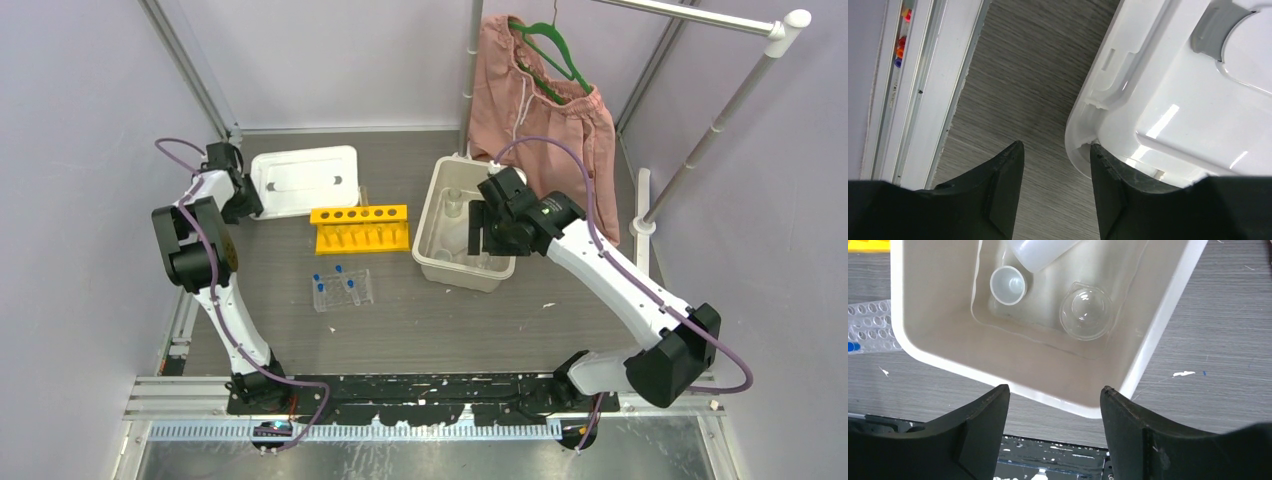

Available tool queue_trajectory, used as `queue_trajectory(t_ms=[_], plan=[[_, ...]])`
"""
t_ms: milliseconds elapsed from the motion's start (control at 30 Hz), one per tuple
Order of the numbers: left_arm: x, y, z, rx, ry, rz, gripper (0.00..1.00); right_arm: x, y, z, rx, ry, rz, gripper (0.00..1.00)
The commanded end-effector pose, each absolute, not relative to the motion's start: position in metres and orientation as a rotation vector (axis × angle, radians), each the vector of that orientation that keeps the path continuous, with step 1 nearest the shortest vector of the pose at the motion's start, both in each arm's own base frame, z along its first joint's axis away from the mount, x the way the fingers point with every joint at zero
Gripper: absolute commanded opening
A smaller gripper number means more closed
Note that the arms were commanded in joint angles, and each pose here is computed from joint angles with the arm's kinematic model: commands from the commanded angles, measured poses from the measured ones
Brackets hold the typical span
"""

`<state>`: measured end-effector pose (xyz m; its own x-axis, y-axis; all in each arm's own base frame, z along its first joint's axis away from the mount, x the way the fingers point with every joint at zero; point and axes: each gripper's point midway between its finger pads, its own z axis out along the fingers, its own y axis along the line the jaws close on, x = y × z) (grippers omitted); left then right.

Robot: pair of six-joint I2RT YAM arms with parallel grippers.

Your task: Organize the chemistry lab equipment

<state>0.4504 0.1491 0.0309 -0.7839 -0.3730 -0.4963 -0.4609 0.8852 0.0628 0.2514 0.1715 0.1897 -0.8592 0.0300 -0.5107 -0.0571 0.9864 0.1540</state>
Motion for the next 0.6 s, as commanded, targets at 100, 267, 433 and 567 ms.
queue_trajectory(t_ms=[100, 267, 433, 567], plan=[[0.475, 0.151, 0.052, -0.664, 2.459, 0.178, 0.39, 0.244, 0.170, 0.218, -0.012, 2.532, 0.259, 0.69], [0.472, 0.147, 0.054, -0.698, 2.464, 0.144, 0.22, 0.244, 0.168, 0.222, -0.020, 2.521, 0.245, 0.68], [0.461, 0.148, 0.062, -0.717, 2.453, 0.162, 0.03, 0.245, 0.168, 0.225, -0.031, 2.506, 0.238, 0.68], [0.454, 0.144, 0.073, -0.719, 2.420, 0.133, 0.00, 0.245, 0.167, 0.229, -0.040, 2.485, 0.236, 0.68]])
